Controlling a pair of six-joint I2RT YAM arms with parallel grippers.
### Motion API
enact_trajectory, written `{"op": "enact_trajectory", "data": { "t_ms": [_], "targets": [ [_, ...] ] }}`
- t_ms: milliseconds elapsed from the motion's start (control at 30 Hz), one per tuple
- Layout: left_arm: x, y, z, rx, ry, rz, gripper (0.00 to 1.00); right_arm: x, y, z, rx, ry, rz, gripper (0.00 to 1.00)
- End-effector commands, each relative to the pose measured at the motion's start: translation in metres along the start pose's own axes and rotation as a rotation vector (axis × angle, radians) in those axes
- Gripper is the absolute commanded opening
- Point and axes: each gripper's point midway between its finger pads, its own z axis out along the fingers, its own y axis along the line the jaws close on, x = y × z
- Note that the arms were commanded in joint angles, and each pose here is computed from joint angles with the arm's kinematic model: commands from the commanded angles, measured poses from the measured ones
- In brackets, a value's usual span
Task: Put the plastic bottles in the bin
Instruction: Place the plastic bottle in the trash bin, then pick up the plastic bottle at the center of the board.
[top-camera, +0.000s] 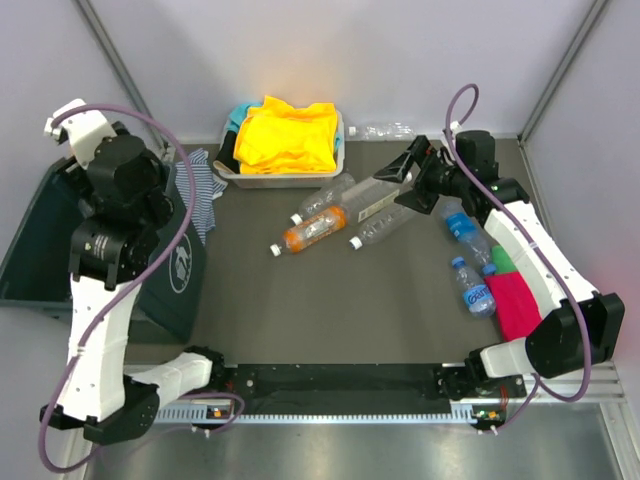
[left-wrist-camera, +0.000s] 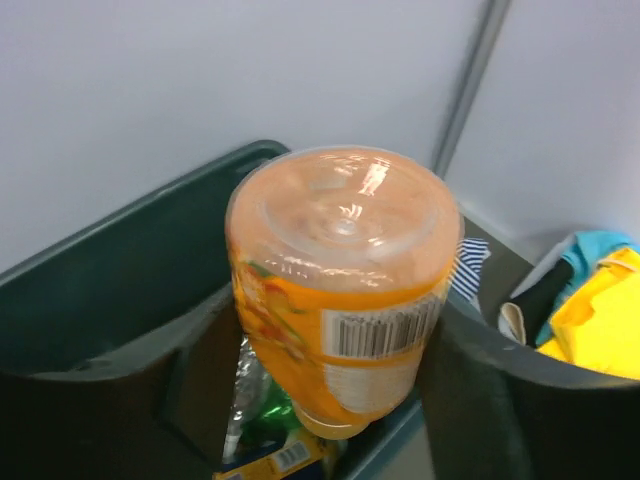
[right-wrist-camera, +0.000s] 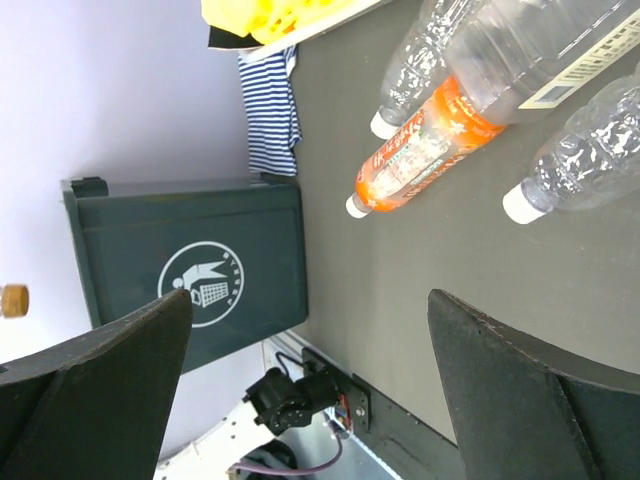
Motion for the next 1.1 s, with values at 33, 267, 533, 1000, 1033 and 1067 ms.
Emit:
{"op": "enact_trajectory", "data": {
  "t_ms": [33,267,533,1000,1033,1067],
  "targets": [
    [0.018,0.011,0.015,-0.086,0.062,0.13,0.99,-0.008,0.008,-0.003,-0.008,-0.033,-0.046,0.99],
    [0.028,-0.021,0.016,0.087,0.136,0.109,0.99,-0.013,-0.01,-0.007,0.097,-0.064,-0.068,0.99],
    [0.06,-0.134,-0.016,0.7,0.268,0.174,0.99,-0.015,-0.036,-0.011,0.189,-0.084,-0.042,0.99],
    [0.264,-0.279,-0.103,1.158,0.584,0.437,0.99,-0.014,-0.038,-0.02,0.198,-0.097,-0.034,0.99],
    [0.275,-0.282,-0.101,1.15,0.6,0.455,0.99,-0.013,-0.039,-0.02,0.201,-0.096,-0.034,0.99],
    [0.296,-0.287,-0.097,1.139,0.632,0.491,0.99,-0.012,-0.041,-0.02,0.205,-0.096,-0.032,0.99]
  ]
}}
